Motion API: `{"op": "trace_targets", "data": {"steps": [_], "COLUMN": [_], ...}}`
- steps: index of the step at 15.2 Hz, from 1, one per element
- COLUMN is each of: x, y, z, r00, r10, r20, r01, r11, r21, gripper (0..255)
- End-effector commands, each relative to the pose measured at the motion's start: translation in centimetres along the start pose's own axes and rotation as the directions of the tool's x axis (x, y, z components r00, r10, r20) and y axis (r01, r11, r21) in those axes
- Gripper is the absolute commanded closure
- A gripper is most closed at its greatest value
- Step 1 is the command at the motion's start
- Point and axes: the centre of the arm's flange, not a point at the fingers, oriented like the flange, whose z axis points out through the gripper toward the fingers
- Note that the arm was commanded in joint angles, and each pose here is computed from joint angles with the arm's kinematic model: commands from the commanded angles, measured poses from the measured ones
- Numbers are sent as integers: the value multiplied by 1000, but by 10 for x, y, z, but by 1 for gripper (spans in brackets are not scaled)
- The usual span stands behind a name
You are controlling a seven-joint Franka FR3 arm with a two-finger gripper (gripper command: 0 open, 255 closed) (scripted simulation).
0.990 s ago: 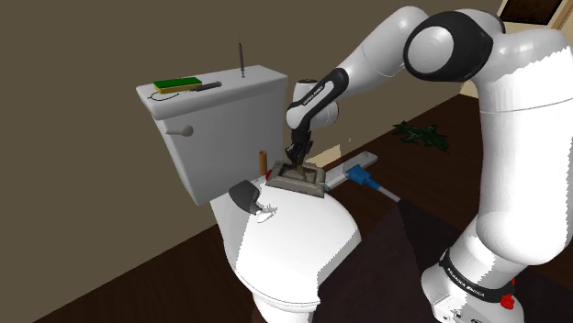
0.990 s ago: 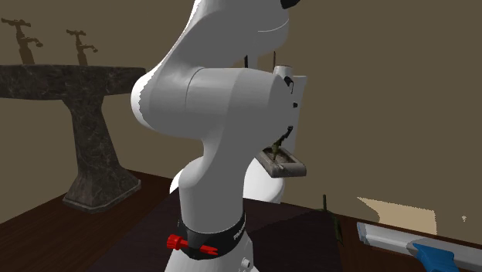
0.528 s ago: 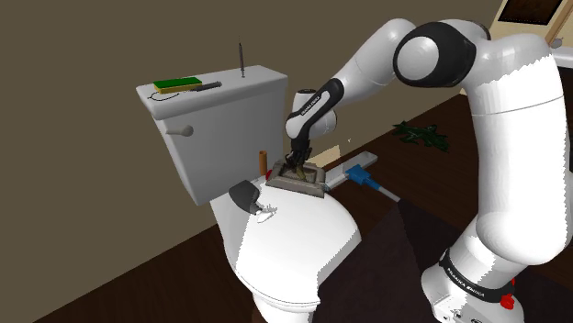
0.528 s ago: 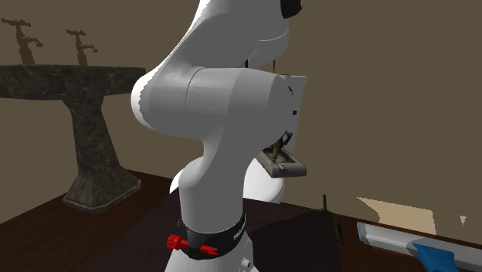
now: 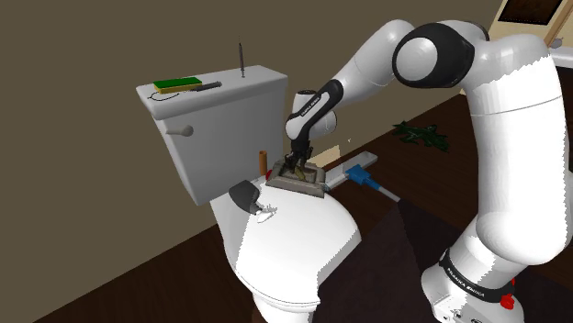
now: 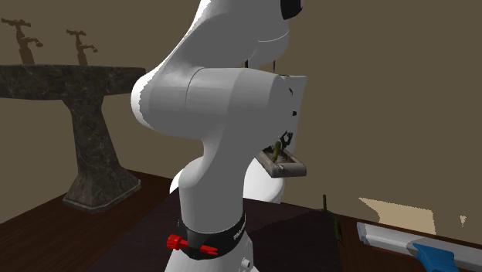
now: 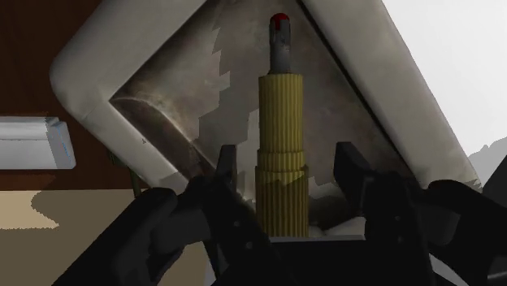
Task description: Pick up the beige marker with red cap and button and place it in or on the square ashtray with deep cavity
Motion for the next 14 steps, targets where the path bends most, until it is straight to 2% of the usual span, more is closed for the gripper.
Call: {"op": "trace_targets", "data": {"steps": [1,5,9,14], "x": [0,0,0,0], "y": [0,0,0,0], "z": [0,0,-50,-50], "r00": [1000,1000,1000,1000], "r10": [0,0,0,0], "r20": [0,0,0,0], "r01": [0,0,0,0], "r11": [1000,1000,1000,1000], "r21": [0,0,0,0], "gripper": [0,0,0,0]}}
